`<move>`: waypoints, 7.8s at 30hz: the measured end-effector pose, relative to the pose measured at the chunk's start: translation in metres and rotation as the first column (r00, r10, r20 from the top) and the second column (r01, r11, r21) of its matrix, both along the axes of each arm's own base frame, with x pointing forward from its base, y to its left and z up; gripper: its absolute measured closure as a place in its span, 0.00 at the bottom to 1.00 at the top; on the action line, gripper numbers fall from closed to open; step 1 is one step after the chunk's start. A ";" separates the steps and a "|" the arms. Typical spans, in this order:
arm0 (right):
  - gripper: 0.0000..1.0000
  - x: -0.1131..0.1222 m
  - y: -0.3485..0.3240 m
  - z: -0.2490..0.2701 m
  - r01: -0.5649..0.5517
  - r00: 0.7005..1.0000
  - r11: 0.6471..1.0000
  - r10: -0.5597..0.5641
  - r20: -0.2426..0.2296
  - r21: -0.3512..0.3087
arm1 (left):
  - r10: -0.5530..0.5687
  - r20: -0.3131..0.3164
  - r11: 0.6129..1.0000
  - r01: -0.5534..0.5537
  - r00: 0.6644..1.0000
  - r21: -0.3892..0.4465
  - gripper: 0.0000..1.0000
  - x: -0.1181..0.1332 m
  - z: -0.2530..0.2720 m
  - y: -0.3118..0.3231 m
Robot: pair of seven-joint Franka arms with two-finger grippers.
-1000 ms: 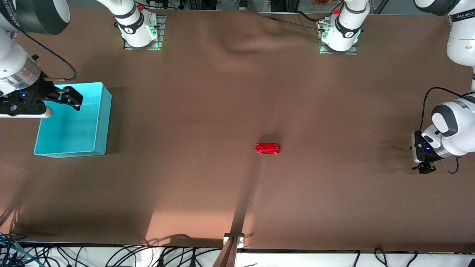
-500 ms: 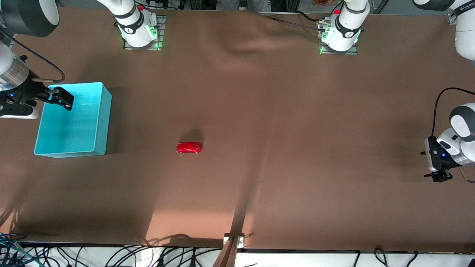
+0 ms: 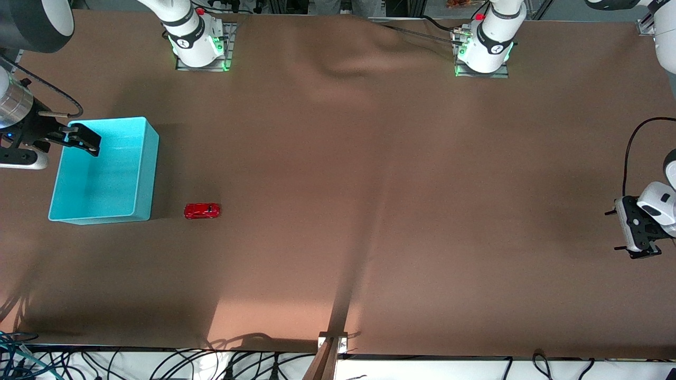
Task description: Wind red beetle toy and store in blue box
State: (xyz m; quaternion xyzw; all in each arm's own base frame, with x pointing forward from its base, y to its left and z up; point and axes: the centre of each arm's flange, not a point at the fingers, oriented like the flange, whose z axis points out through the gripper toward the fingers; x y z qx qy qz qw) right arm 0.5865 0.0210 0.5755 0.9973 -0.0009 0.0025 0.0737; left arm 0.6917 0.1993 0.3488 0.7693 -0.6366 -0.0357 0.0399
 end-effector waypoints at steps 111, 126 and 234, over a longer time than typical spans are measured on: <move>0.55 0.057 -0.010 -0.199 -0.941 -0.007 -0.014 1.000 0.021 0.339 | 0.918 0.074 0.382 -0.920 0.389 0.089 0.00 -0.147 0.273 -0.254; 0.55 0.005 -0.133 -0.190 -0.902 -0.036 -0.040 0.999 0.018 0.430 | 0.917 0.071 0.386 -0.918 0.393 0.093 0.00 -0.146 0.274 -0.255; 0.00 -0.030 0.037 -0.009 -0.082 0.984 0.993 0.095 -0.150 0.089 | 0.942 0.095 0.314 -0.946 0.321 0.082 0.00 -0.135 0.266 -0.247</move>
